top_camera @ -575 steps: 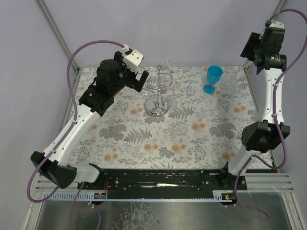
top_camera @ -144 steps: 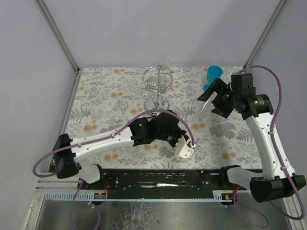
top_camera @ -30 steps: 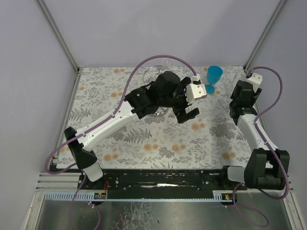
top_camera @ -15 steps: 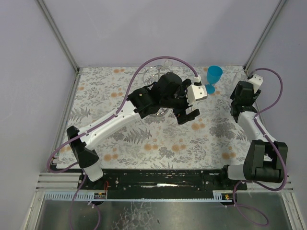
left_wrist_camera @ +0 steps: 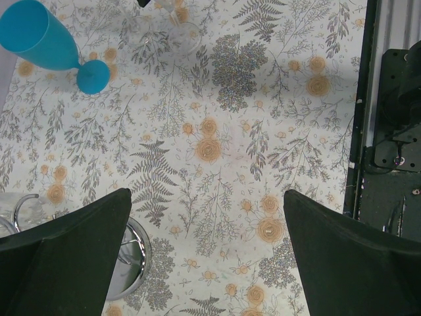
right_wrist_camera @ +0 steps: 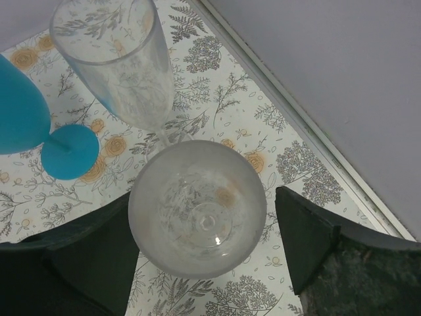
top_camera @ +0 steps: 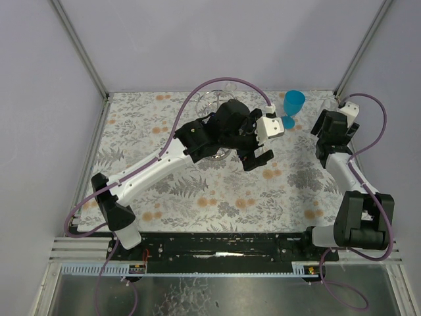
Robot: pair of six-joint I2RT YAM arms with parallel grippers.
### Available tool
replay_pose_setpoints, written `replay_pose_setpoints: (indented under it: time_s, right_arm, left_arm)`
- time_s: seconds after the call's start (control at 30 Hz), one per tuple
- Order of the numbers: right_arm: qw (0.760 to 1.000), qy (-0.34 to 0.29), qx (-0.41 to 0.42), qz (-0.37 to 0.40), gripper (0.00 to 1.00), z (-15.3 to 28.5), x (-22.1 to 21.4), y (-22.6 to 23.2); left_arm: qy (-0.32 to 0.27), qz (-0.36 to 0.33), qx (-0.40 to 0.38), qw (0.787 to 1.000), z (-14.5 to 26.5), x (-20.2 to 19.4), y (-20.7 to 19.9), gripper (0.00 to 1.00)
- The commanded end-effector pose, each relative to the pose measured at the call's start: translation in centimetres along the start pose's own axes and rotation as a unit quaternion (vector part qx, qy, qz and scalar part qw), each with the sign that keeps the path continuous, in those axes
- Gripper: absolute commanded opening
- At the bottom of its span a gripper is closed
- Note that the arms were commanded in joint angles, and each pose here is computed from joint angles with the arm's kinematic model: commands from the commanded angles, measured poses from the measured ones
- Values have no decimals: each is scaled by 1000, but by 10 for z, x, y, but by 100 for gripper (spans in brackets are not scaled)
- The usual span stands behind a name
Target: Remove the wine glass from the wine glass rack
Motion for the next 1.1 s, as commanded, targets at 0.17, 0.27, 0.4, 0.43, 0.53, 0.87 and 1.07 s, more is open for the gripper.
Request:
replay_pose_setpoints:
  time_s: [0.17, 0.27, 0.4, 0.43, 0.53, 0.87, 1.07]
  right_arm:
    - [999, -42, 10, -16, 99, 18, 32, -7]
    - [998, -52, 14, -20, 99, 25, 40, -9]
    - [997, -71, 14, -30, 99, 41, 59, -17]
    - [996, -80, 13, -35, 99, 47, 67, -21]
    - [993, -109, 9, -44, 99, 69, 94, -32]
    - [969, -144, 170, -105, 99, 104, 202, 6]
    - [914, -74, 357, -178, 86, 99, 234, 84]
  left_arm:
    - [-20, 4, -5, 1000, 10, 11, -3, 98]
    - [-25, 5, -4, 1000, 11, 15, -3, 98]
    - [-37, 8, 2, 999, 14, 24, -2, 98]
    - [-43, 8, 5, 999, 16, 28, -1, 98]
    - [-68, 4, 22, 997, 24, 47, 6, 98]
    - [-173, 103, 133, 971, 77, 101, 135, 99]
    - [-217, 216, 184, 934, 126, 80, 223, 100]
Point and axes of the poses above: each gripper's point midway between its finger pads, its own z axis back along the fingers, its own y axis along the line the jaws close on, x = y × z, the point moved 3 cm from there along z, back along the fingers, and after that the axes turned 12 degrees about z, right-handed, at the moved point
